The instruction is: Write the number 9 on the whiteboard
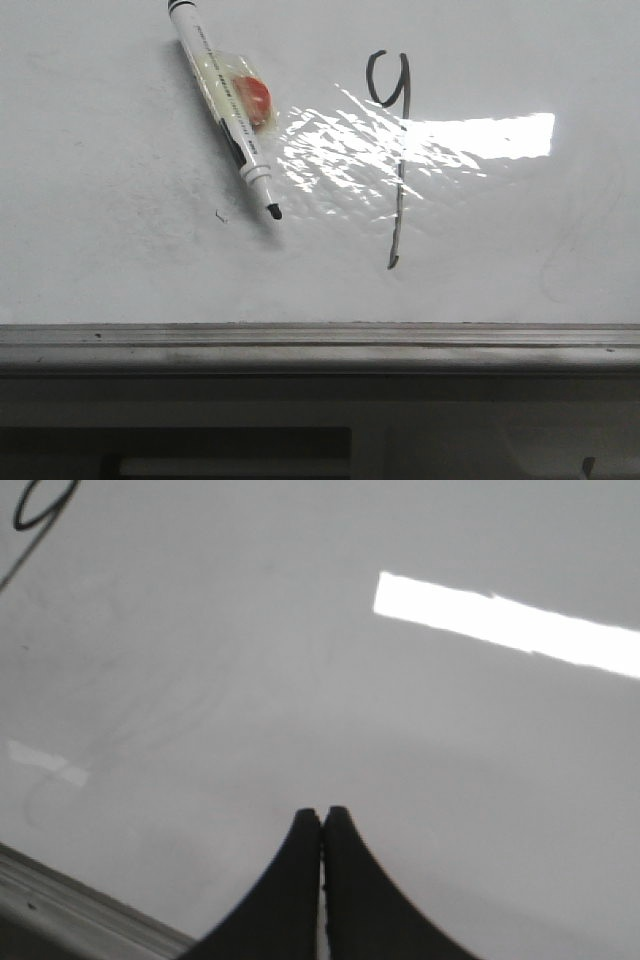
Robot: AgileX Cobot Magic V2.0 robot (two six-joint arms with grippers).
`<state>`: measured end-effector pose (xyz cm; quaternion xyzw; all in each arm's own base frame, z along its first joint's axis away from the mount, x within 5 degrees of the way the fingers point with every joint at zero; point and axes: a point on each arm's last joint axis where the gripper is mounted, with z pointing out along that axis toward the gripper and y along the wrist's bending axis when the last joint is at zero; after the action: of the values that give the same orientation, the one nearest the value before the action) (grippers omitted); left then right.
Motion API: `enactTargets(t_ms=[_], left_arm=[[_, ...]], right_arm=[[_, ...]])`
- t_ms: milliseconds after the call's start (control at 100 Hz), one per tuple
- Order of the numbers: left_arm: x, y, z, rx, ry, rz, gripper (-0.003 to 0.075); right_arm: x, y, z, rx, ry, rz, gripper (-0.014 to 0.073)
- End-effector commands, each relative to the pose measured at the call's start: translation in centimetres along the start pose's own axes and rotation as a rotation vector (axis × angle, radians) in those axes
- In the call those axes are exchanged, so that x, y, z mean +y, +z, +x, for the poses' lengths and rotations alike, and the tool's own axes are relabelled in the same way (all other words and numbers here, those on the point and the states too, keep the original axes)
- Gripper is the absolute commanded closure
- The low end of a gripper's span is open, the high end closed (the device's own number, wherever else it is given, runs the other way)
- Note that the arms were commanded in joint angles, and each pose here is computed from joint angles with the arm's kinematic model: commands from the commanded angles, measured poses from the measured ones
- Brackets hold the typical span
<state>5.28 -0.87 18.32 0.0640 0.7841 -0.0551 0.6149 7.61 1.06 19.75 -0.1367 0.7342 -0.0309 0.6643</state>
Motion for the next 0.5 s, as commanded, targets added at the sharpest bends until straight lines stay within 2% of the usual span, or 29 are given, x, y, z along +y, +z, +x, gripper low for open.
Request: enactTargets(t_ms=[0,210,300,490], left_arm=[[0.0,0.0,0.0,-0.062,-0.006,0.002,0.0741],[0.0,0.0,0.0,-0.062,-0.006,0.002,0.0741],[0.0,0.0,0.0,-0.060,-0.006,0.002,0.0741],[0.0,0.0,0.0,-0.060,-0.008,0.002,0.0741]], right_arm=[[0.0,-0.4,1.0,0.031,-0.004,0.027,0.0656],[0.1,-1.9,3.0,0.180,0.003,0.038,0.0656],[0.0,-2.0,2.4,0.105,0.001,0.053,0.0656],[0.0,-2.0,2.4,0.097,0.002,0.060,0.0656]])
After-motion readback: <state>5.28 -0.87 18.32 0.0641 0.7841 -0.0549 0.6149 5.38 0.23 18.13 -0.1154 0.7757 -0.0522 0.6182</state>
